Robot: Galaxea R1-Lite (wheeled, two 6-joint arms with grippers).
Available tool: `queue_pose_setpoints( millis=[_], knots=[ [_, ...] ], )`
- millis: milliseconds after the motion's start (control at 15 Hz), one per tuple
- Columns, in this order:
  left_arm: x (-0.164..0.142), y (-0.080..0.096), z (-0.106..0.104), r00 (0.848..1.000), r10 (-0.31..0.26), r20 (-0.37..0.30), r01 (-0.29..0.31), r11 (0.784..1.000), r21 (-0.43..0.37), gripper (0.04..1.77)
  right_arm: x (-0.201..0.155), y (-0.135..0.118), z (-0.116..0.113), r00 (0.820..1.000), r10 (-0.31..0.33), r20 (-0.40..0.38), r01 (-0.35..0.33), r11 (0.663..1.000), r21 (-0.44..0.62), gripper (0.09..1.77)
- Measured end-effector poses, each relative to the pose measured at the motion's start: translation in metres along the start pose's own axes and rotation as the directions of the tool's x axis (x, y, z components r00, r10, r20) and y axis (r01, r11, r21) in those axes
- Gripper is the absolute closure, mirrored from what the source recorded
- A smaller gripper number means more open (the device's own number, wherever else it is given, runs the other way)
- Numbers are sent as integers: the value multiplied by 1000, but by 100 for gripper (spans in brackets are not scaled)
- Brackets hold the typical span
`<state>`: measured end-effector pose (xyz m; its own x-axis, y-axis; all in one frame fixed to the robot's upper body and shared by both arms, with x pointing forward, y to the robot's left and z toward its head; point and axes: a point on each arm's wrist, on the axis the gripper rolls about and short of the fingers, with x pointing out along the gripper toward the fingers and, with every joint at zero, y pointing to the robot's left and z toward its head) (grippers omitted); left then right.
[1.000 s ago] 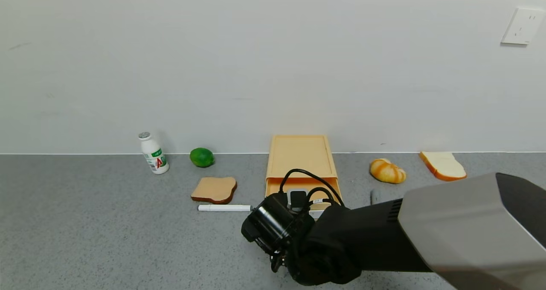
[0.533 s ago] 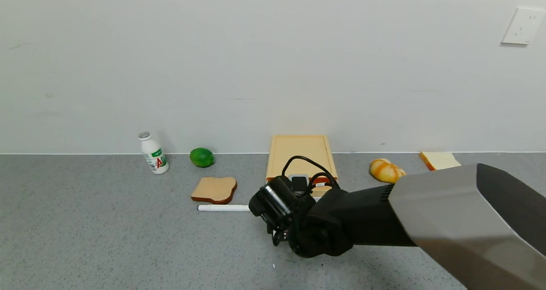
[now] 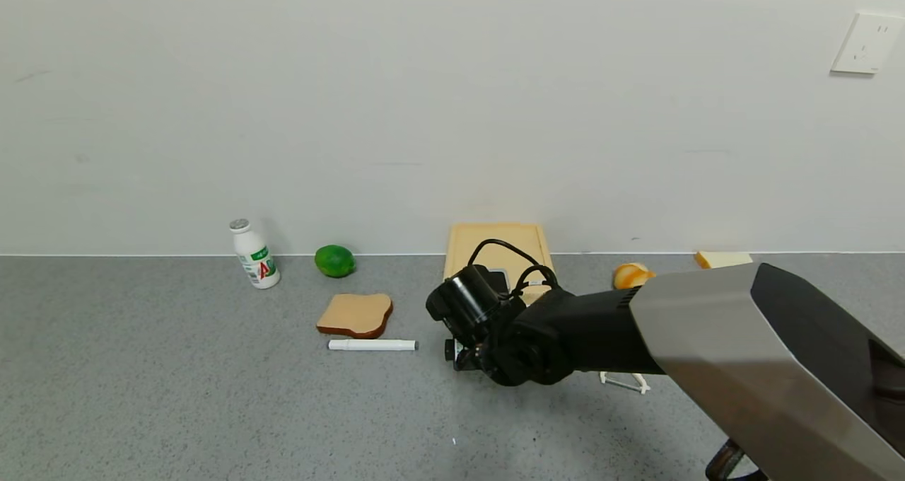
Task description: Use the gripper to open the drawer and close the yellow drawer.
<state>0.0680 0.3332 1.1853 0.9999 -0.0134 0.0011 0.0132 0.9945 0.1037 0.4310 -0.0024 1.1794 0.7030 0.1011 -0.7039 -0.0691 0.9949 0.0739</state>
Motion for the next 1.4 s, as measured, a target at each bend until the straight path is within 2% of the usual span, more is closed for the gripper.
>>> queue_pose_setpoints(
  millis=[533,800,1067,1200,1400],
  knots=[
    [0,0,0,1000,0,0,0,1000,0,9,3,-2,3,1000,-4,0,4,1000,-3,15],
    [0,0,0,1000,0,0,0,1000,0,9,-18,-7,12,1000,8,-7,-8,999,-36,15],
    [0,0,0,1000,0,0,0,1000,0,9,-61,-27,28,996,90,-19,-92,984,-155,15],
    [0,0,0,1000,0,0,0,1000,0,9,-89,-49,45,988,153,-11,-152,968,-201,15],
    [0,0,0,1000,0,0,0,1000,0,9,-133,-93,64,967,255,-2,-246,929,-277,15]
  ],
)
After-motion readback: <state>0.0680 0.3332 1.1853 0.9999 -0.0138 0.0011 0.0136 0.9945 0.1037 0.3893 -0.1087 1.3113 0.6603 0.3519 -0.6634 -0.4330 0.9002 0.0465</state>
